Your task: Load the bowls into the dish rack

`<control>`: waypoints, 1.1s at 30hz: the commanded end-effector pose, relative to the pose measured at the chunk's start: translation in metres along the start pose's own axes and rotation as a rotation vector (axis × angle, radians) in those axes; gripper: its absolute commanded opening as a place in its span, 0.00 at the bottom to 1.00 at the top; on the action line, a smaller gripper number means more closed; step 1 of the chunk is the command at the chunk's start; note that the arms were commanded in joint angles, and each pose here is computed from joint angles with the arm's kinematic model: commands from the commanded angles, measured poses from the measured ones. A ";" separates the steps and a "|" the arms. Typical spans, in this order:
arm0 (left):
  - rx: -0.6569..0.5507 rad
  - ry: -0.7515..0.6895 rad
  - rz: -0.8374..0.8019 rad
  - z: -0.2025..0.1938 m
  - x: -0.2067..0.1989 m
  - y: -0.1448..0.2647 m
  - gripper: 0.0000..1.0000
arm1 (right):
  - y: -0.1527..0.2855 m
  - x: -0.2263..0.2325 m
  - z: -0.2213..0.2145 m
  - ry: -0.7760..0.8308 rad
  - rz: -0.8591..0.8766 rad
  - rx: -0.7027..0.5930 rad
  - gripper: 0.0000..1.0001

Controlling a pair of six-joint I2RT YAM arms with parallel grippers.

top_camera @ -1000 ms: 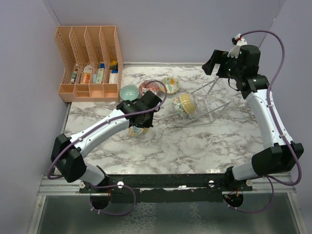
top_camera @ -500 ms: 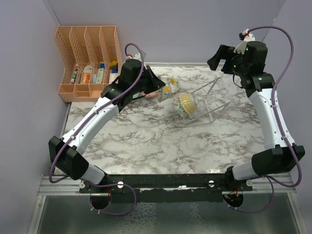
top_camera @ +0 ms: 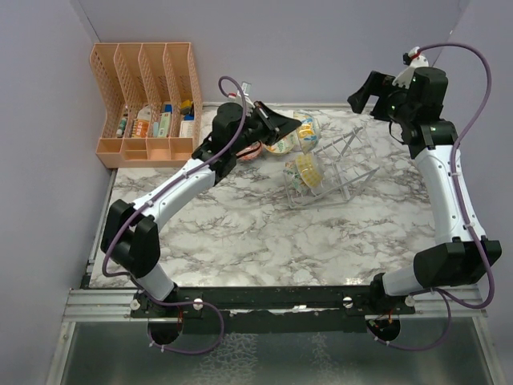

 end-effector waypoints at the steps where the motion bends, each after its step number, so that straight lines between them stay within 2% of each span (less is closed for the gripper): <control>1: -0.002 0.103 -0.225 -0.008 -0.035 -0.006 0.00 | 0.001 0.003 0.000 -0.008 0.027 -0.013 0.99; 13: -0.030 0.286 -0.254 -0.020 0.005 -0.035 0.00 | 0.003 -0.002 -0.006 -0.007 0.006 -0.001 0.99; 33: -0.059 0.388 -0.204 -0.032 0.060 -0.047 0.00 | -0.002 -0.001 -0.011 -0.014 0.024 0.013 0.99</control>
Point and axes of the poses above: each gripper's point midway between its finger pads, its own y axis back along the fingers, its own x axis along the line the jaws close on, z = x × y, the point moved 2 cm from there along y, back along the fingers, and after that the axes turned 13 degrees about y, right-handed, at the moved point
